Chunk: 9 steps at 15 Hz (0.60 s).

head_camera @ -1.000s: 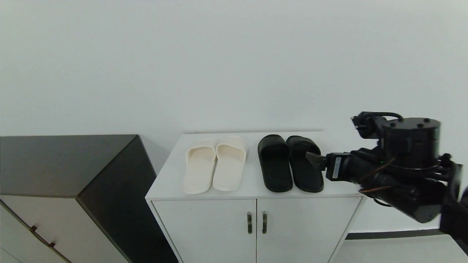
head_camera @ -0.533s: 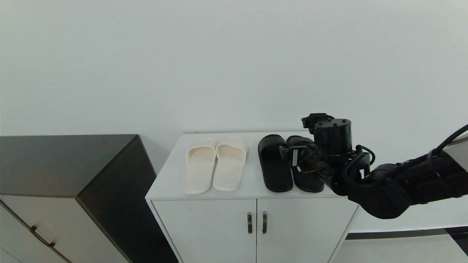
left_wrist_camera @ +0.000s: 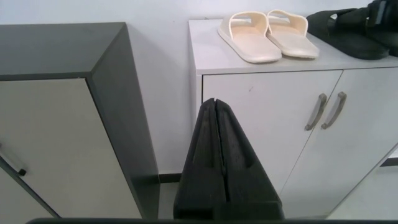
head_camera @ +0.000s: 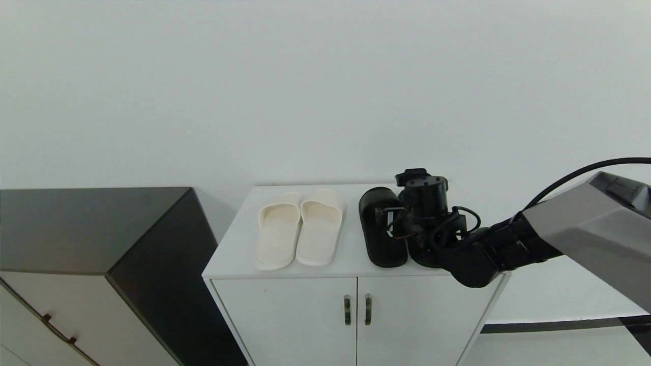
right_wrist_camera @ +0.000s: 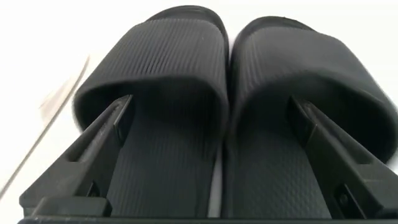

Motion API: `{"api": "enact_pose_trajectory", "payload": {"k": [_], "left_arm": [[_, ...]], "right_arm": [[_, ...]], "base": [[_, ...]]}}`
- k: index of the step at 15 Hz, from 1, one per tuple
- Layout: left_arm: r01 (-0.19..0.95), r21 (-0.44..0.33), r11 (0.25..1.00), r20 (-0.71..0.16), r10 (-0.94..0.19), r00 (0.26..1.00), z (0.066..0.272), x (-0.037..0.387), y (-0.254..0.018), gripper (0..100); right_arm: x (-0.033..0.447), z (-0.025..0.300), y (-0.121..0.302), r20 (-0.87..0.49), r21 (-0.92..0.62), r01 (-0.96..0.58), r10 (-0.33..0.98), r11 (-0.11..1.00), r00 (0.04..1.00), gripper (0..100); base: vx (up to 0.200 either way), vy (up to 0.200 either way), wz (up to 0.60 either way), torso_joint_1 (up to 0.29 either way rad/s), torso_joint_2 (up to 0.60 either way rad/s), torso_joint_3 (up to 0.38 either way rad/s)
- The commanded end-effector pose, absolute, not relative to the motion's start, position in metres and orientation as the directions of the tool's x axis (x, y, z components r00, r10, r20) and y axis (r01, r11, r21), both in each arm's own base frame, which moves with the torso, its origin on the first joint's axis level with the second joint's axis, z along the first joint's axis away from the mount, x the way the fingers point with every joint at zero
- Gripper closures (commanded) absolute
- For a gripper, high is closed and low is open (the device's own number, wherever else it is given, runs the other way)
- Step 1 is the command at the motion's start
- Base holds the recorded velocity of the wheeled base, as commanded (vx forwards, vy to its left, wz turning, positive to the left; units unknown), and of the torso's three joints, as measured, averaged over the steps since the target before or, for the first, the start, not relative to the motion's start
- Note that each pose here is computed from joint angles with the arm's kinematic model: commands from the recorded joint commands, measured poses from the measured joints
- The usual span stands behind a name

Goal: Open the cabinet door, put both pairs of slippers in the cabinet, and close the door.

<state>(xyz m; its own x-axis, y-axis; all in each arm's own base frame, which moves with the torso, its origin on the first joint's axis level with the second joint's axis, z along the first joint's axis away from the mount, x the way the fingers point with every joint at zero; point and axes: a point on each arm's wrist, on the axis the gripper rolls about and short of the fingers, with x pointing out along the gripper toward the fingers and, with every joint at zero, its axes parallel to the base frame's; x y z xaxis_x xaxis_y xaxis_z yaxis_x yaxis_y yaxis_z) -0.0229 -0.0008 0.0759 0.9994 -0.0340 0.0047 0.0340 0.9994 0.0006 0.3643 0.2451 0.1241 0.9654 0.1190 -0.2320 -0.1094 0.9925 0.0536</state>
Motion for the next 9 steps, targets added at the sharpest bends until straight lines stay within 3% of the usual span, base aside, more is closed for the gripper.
{"api": "enact_pose_trajectory", "payload": {"k": [1, 6, 7, 9], "left_arm": [[0.034, 0.0, 0.999, 0.005, -0.034, 0.999, 0.076, -0.023, -0.001, 100], [0.034, -0.001, 0.999, 0.005, -0.034, 0.999, 0.076, -0.023, -0.001, 100], [0.034, -0.001, 0.999, 0.005, -0.034, 0.999, 0.076, -0.023, -0.001, 100], [0.034, -0.001, 0.999, 0.005, -0.034, 0.999, 0.076, -0.023, -0.001, 100]], "right_arm": [[0.382, 0.108, 0.246, -0.242, 0.047, -0.089, 0.097, 0.995, 0.965, 0], [0.408, 0.1, 0.245, -0.213, 0.025, -0.065, 0.069, 0.998, 0.975, 0], [0.409, 0.099, 0.246, -0.21, 0.019, -0.067, 0.069, 0.998, 0.975, 100], [0.41, 0.102, 0.247, -0.197, 0.016, -0.069, 0.071, 0.997, 0.978, 100]], "base": [[0.0, 0.0, 0.0, 0.0, 0.0, 0.0], [0.0, 0.0, 0.0, 0.0, 0.0, 0.0], [0.0, 0.0, 0.0, 0.0, 0.0, 0.0], [0.0, 0.0, 0.0, 0.0, 0.0, 0.0]]}}
